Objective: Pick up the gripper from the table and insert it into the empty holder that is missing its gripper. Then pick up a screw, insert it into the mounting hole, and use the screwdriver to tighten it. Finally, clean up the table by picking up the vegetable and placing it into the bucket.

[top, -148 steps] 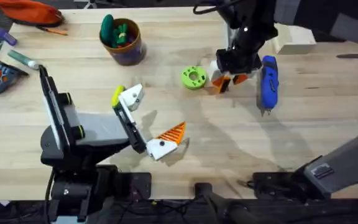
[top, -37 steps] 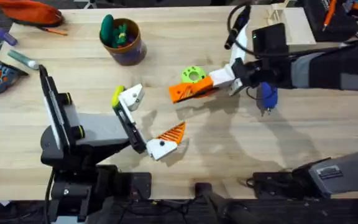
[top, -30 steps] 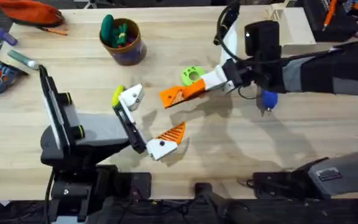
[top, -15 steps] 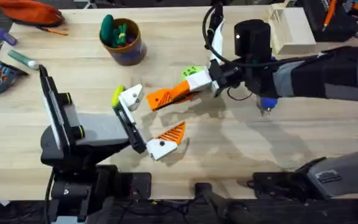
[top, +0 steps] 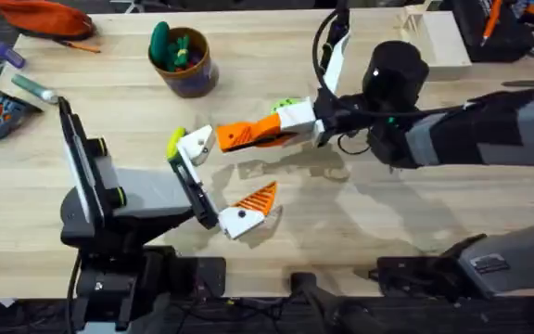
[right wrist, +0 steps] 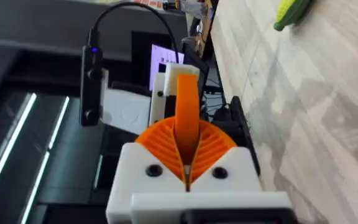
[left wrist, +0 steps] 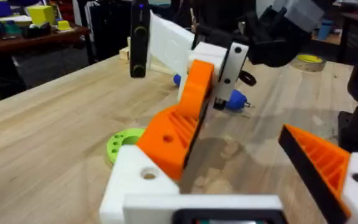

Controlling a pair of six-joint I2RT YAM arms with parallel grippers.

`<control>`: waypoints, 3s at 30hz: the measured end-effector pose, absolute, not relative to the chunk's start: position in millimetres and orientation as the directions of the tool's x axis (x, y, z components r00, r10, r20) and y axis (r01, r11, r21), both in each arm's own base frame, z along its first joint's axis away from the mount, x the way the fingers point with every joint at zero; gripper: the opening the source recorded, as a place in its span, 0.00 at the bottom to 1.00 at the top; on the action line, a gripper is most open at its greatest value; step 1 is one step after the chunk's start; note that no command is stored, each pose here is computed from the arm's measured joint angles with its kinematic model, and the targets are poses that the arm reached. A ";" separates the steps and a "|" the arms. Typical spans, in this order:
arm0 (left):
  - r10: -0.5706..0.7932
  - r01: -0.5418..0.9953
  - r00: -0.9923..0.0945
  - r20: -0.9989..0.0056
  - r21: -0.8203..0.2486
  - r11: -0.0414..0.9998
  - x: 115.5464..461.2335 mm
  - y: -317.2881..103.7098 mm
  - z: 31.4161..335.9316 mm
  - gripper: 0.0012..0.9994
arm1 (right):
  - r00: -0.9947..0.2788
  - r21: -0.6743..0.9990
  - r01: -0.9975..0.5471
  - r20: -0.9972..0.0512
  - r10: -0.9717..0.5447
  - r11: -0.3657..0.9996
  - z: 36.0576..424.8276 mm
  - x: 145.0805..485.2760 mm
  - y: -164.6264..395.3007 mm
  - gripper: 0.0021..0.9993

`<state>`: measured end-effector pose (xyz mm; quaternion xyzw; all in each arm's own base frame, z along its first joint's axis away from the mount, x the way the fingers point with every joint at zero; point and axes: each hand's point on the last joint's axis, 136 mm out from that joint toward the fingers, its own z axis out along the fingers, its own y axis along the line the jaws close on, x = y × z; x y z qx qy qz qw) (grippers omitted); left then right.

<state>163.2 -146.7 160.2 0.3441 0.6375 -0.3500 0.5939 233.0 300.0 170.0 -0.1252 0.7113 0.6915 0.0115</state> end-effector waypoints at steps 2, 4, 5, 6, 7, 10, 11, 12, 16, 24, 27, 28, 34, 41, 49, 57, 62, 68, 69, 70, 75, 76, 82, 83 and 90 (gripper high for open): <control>0.023 0.854 -0.058 -0.998 -0.038 0.518 163.2 -146.7 160.2 0.99 | -0.974 0.985 -0.169 -0.164 -0.159 0.022 167.3 229.8 303.8 0.01; 0.023 0.853 -0.058 -0.998 -0.038 0.521 163.6 -146.5 160.2 0.99 | -0.976 0.988 -0.151 -0.144 -0.160 0.029 164.7 226.2 307.3 0.01; 0.023 0.852 -0.058 -0.998 -0.038 0.523 164.0 -146.1 160.2 0.99 | -0.978 0.989 -0.146 -0.140 -0.158 0.032 164.2 225.8 308.1 0.01; 0.023 0.851 -0.059 -0.998 -0.038 0.523 164.1 -146.1 160.1 0.99 | -0.978 0.989 -0.143 -0.136 -0.156 0.033 164.2 225.9 308.5 0.01; 0.023 0.851 -0.058 -0.998 -0.038 0.523 164.0 -146.1 160.2 0.99 | -0.979 0.989 -0.144 -0.138 -0.152 0.033 164.3 226.7 308.5 0.01; 0.023 0.850 -0.058 -0.998 -0.038 0.525 164.3 -145.9 160.2 0.99 | -0.980 0.990 -0.139 -0.133 -0.149 0.035 164.3 227.0 308.9 0.01; 0.023 0.850 -0.058 -0.998 -0.038 0.526 164.5 -145.8 160.1 0.99 | -0.980 0.990 -0.140 -0.134 -0.149 0.034 164.5 226.8 309.3 0.01; 0.023 0.849 -0.057 -0.998 -0.037 0.527 164.7 -145.7 160.2 0.99 | -0.979 0.989 -0.147 -0.141 -0.149 0.030 165.4 226.5 309.7 0.01; 0.023 0.848 -0.057 -0.998 -0.036 0.529 165.0 -145.5 160.2 0.99 | -0.973 0.983 -0.181 -0.178 -0.145 0.011 170.5 226.6 310.4 0.01; 0.023 0.848 -0.057 -0.998 -0.036 0.529 165.0 -145.5 160.2 0.99 | -0.974 0.985 -0.174 -0.170 -0.147 0.012 170.5 226.2 310.4 0.01; 0.023 0.848 -0.057 -0.998 -0.036 0.529 165.1 -145.5 160.2 0.99 | -0.974 0.985 -0.174 -0.170 -0.152 0.011 170.5 224.9 311.0 0.01; 0.023 0.848 -0.057 -0.998 -0.036 0.529 165.1 -145.5 160.3 0.99 | -0.973 0.985 -0.174 -0.170 -0.154 0.011 170.5 224.4 311.2 0.01; 0.023 0.848 -0.057 -0.998 -0.036 0.529 165.0 -145.5 160.3 0.99 | -0.972 0.985 -0.174 -0.170 -0.161 0.009 170.6 223.1 311.2 0.01; 0.023 0.852 -0.058 -0.998 -0.038 0.522 163.8 -146.3 160.2 0.99 | -0.964 0.984 -0.180 -0.177 -0.197 -0.004 173.5 215.3 311.6 0.01; 0.023 0.853 -0.058 -0.998 -0.037 0.521 163.5 -146.5 160.3 0.99 | -0.955 0.982 -0.188 -0.187 -0.230 -0.018 177.3 207.3 312.2 0.01; 0.023 0.853 -0.058 -0.998 -0.037 0.521 163.5 -146.5 160.4 0.99 | -0.964 0.991 -0.135 -0.127 -0.235 0.018 167.1 206.3 311.5 0.01; 0.023 0.853 -0.058 -0.998 -0.038 0.521 163.5 -146.5 160.3 0.99 | -0.961 0.988 -0.152 -0.145 -0.235 0.011 168.4 206.5 311.7 0.01; 0.023 0.853 -0.058 -0.998 -0.038 0.521 163.5 -146.5 160.3 0.99 | -0.957 0.984 -0.177 -0.173 -0.233 -0.004 172.2 206.8 311.9 0.01; 0.023 0.853 -0.058 -0.998 -0.038 0.521 163.5 -146.5 160.2 0.99 | -0.957 0.984 -0.177 -0.173 -0.233 -0.004 172.2 206.8 311.9 0.01; 0.023 0.853 -0.058 -0.998 -0.038 0.521 163.6 -146.5 160.3 0.99 | -0.958 0.985 -0.173 -0.169 -0.233 -0.001 171.6 206.7 311.8 0.01; 0.023 0.853 -0.058 -0.998 -0.038 0.521 163.6 -146.5 160.2 0.99 | -0.961 0.991 -0.133 -0.124 -0.246 0.019 167.1 205.2 311.5 0.01; 0.023 0.853 -0.058 -0.998 -0.037 0.521 163.5 -146.5 160.2 0.99 | -0.960 0.991 -0.135 -0.127 -0.251 0.016 168.8 205.5 312.0 0.01; 0.023 0.853 -0.058 -0.998 -0.037 0.521 163.5 -146.5 160.4 0.99 | -0.952 0.988 -0.155 -0.150 -0.267 -0.002 177.6 207.7 314.3 0.01; 0.023 0.853 -0.058 -0.998 -0.037 0.521 163.5 -146.5 160.4 0.99 | -0.951 0.988 -0.155 -0.150 -0.270 -0.002 177.5 207.2 314.2 0.01; 0.023 0.853 -0.058 -0.998 -0.037 0.521 163.5 -146.5 160.4 0.99 | -0.953 0.990 -0.138 -0.130 -0.274 0.008 175.1 206.4 313.9 0.01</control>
